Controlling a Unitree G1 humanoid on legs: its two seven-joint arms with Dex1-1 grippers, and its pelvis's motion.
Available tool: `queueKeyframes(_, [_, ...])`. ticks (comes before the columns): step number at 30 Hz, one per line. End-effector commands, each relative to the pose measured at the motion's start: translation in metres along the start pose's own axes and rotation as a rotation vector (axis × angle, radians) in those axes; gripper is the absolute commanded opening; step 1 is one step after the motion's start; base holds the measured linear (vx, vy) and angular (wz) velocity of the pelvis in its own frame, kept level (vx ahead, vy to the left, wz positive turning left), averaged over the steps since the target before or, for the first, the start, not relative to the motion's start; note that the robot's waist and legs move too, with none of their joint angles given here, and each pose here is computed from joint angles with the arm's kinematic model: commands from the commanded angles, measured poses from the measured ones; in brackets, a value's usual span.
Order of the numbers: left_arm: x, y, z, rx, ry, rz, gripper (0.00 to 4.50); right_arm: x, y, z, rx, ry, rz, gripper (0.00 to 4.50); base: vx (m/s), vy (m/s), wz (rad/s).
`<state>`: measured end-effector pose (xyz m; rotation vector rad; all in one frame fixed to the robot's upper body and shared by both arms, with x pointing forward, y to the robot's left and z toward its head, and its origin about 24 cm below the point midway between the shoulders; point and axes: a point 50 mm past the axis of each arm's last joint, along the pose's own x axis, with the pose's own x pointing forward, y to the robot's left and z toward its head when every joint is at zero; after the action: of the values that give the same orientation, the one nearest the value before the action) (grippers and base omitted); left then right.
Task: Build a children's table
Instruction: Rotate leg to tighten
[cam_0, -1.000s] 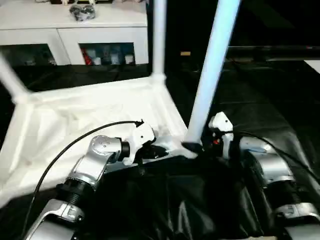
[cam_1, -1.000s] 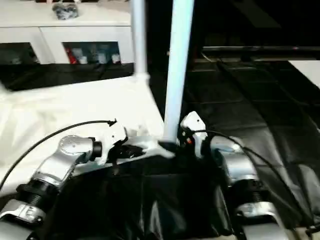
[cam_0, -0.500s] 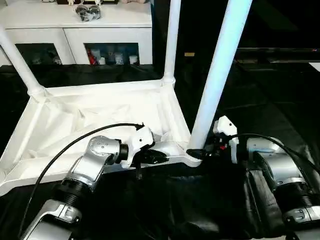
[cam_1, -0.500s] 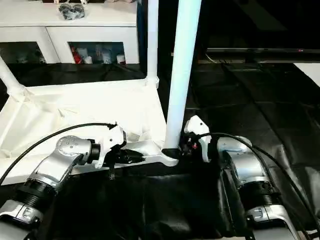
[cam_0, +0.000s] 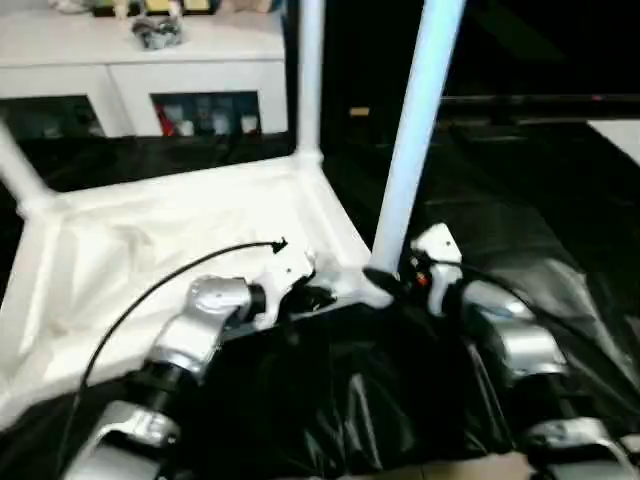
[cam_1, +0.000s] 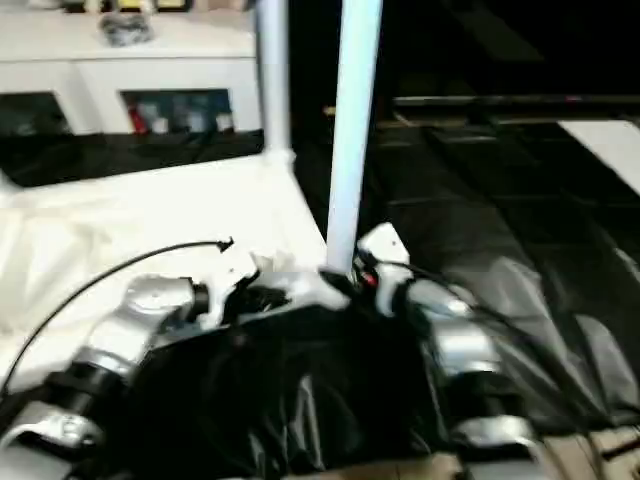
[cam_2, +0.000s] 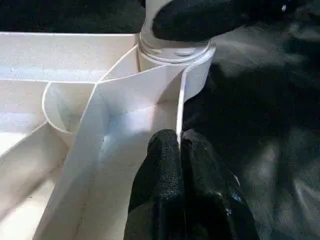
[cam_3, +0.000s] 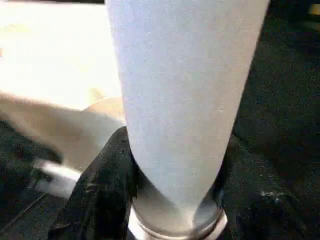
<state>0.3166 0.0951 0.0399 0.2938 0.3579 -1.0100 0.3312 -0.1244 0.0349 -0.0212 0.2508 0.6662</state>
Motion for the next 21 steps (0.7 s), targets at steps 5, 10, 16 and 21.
queueKeyframes(5, [0.030, -0.018, 0.049, 0.057, -0.141, 0.037, 0.00, 0.041, 0.064, -0.020, 0.075, 0.086, 0.094, 1.95, 0.000, 0.000, 0.00])
queueKeyframes(10, [0.031, -0.022, 0.049, 0.068, -0.142, 0.015, 0.00, 0.040, 0.063, -0.015, 0.110, 0.037, 0.126, 2.71, 0.000, 0.000, 0.00])
queueKeyframes(16, [0.020, -0.015, 0.044, 0.100, -0.146, -0.024, 0.00, 0.029, 0.044, -0.015, 0.034, 0.044, 0.136, 3.16, 0.000, 0.000, 0.00])
queueKeyframes(21, [0.005, -0.010, 0.035, 0.118, -0.150, -0.098, 0.00, 0.014, 0.024, -0.014, -0.030, 0.066, 0.179, 3.16, 0.000, 0.000, 0.00])
